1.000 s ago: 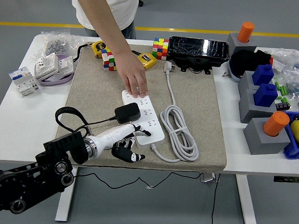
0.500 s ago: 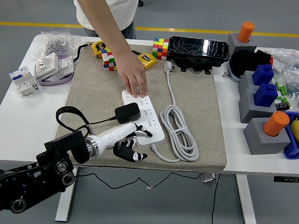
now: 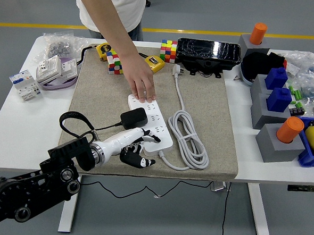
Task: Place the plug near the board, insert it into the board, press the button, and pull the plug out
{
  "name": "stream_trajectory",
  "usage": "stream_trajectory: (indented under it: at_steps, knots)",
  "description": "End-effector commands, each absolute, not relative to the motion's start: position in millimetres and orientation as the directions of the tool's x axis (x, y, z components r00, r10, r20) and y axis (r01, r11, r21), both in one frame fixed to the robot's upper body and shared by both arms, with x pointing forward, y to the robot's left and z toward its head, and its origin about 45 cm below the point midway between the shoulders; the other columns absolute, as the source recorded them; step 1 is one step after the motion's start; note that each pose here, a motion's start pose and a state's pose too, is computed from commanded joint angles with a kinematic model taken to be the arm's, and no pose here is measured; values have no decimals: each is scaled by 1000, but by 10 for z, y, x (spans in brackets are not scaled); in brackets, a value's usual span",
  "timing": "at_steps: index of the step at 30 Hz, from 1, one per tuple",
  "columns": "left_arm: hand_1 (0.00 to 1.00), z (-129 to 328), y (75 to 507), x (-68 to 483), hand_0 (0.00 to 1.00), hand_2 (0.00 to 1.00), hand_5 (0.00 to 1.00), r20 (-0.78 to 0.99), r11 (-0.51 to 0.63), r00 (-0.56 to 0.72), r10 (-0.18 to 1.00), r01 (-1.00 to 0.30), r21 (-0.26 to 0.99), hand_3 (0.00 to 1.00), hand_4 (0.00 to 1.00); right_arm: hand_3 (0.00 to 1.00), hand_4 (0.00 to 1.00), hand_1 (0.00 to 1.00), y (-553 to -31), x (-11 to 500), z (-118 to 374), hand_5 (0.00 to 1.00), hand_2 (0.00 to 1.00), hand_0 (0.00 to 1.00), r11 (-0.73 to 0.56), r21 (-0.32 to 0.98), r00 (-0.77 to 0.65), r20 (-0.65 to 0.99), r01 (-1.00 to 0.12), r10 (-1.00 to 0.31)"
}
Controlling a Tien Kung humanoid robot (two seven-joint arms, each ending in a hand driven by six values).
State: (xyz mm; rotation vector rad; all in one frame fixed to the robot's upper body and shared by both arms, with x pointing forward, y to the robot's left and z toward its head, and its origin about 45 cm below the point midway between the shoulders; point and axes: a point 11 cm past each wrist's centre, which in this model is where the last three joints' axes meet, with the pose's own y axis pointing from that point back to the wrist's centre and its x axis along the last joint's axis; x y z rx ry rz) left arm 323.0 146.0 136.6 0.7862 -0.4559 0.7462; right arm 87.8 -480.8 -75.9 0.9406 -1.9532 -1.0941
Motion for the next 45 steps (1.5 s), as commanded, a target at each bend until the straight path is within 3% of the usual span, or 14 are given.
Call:
stream_trajectory:
  at_steps: [19,20,21,26,27,32,33,38,39,44,45]
  knots:
    - [59,1217,1526,3209,86,130,169,624,444,669,403,-739,507,789,766,546,881,623,-4806,864,-763,403,603,529,380,890,-493,221,-250,-842]
    - [59,1254,1510,3209,86,130,169,620,456,665,416,-743,491,789,766,546,881,623,-4808,864,-762,403,603,529,380,890,-492,221,-250,-842]
    - [59,1294,1493,3212,90,131,170,614,469,661,432,-746,473,713,765,546,881,624,-4809,866,-761,403,603,529,380,890,-492,221,-250,-842]
    - [59,1481,1417,3275,90,131,170,543,528,623,562,-776,344,713,765,546,881,624,-4806,873,-761,403,603,529,380,890,-493,220,-252,-842]
    - [114,1504,1410,3290,167,217,177,526,533,618,584,-781,326,592,759,546,880,624,-4805,877,-761,402,603,529,380,890,-493,219,-252,-842]
    - [114,1583,1415,3357,167,217,177,506,525,562,654,-819,231,592,759,546,880,624,-4805,893,-755,402,603,529,380,889,-492,218,-256,-843]
    - [276,1597,1419,3367,243,373,182,504,521,548,668,-827,209,589,759,546,880,623,-4806,891,-755,402,603,529,380,889,-492,219,-256,-843]
    - [276,1649,1454,3424,243,373,182,502,496,490,713,-858,134,589,759,546,880,623,-4804,869,-763,402,603,529,380,890,-493,220,-251,-842]
    - [459,1649,1463,3441,393,493,172,504,490,482,717,-862,127,588,757,546,880,623,-4804,866,-764,402,603,530,379,891,-492,220,-250,-842]
    - [459,1695,1517,3533,393,493,172,549,460,409,729,-887,51,588,757,546,880,623,-4806,872,-762,402,603,530,380,890,-491,221,-251,-843]
    - [743,1709,1528,3553,754,595,164,563,454,392,728,-891,33,618,768,546,880,623,-4808,877,-759,401,603,530,380,890,-491,220,-252,-843]
